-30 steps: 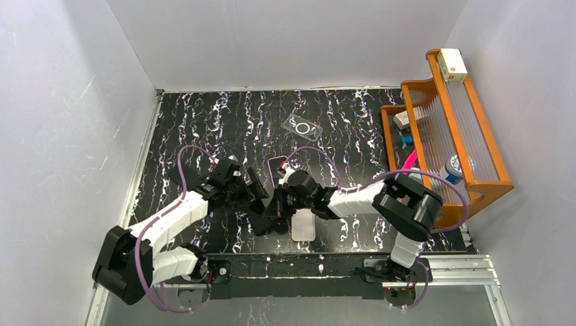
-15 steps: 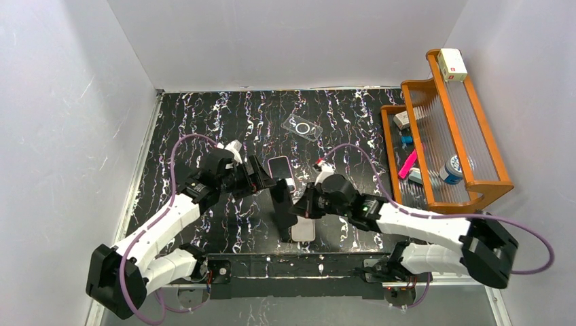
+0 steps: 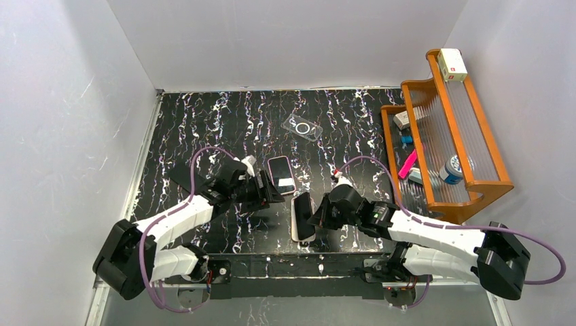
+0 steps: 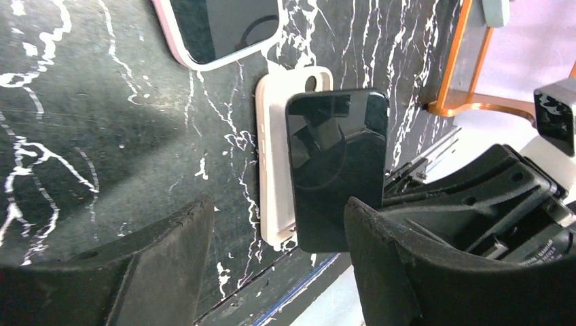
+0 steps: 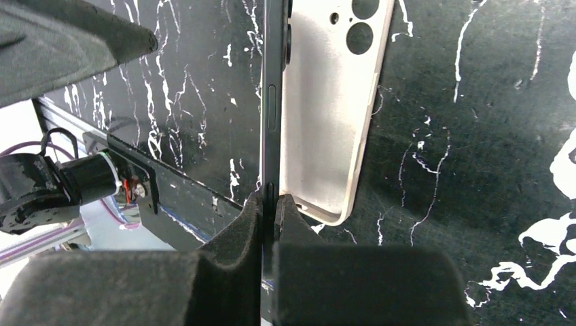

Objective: Put the phone into the phone case

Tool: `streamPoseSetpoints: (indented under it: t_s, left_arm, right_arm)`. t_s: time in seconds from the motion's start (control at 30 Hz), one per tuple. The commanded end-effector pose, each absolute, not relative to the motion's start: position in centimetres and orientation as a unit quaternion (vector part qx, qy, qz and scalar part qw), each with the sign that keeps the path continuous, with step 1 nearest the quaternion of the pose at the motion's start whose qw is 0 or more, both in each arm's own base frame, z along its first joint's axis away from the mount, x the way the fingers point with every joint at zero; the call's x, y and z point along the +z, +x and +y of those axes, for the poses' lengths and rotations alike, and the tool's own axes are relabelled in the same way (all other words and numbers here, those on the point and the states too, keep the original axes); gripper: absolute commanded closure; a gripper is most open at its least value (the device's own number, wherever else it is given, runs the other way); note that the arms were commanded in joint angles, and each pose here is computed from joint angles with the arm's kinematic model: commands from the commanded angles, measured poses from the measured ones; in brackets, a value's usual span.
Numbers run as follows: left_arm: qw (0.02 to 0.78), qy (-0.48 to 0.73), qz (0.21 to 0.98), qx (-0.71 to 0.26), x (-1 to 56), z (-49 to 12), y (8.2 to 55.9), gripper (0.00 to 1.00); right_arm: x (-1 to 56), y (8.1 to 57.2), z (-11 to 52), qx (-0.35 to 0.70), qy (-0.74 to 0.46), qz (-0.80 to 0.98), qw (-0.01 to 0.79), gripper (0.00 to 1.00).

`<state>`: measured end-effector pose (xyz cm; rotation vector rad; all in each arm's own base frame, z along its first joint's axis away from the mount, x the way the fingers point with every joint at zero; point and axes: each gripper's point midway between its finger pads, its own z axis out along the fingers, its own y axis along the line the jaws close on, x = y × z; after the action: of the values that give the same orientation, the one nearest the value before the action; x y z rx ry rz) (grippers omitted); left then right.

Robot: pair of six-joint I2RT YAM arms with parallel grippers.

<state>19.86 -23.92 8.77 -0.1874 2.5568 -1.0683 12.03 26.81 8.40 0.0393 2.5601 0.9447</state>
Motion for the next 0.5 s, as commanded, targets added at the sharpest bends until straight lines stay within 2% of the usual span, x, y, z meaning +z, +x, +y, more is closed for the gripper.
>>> streamPoseSetpoints:
  t_s: [0.0,0.47]
  left_arm:
    - [0.183,-0.066,0.892,-0.407,8.8,-25.6,19.5,0.34]
    - [0.154,-0.055,0.904,-0.395,5.0,-28.1,17.5,0.41]
  right_arm:
    - [8.7,13.2,27.1,0.347,0.04,0.908,0.23,0.99]
    - [5.7,12.7,27.0,0.378,0.062,0.898,0.214,0.99]
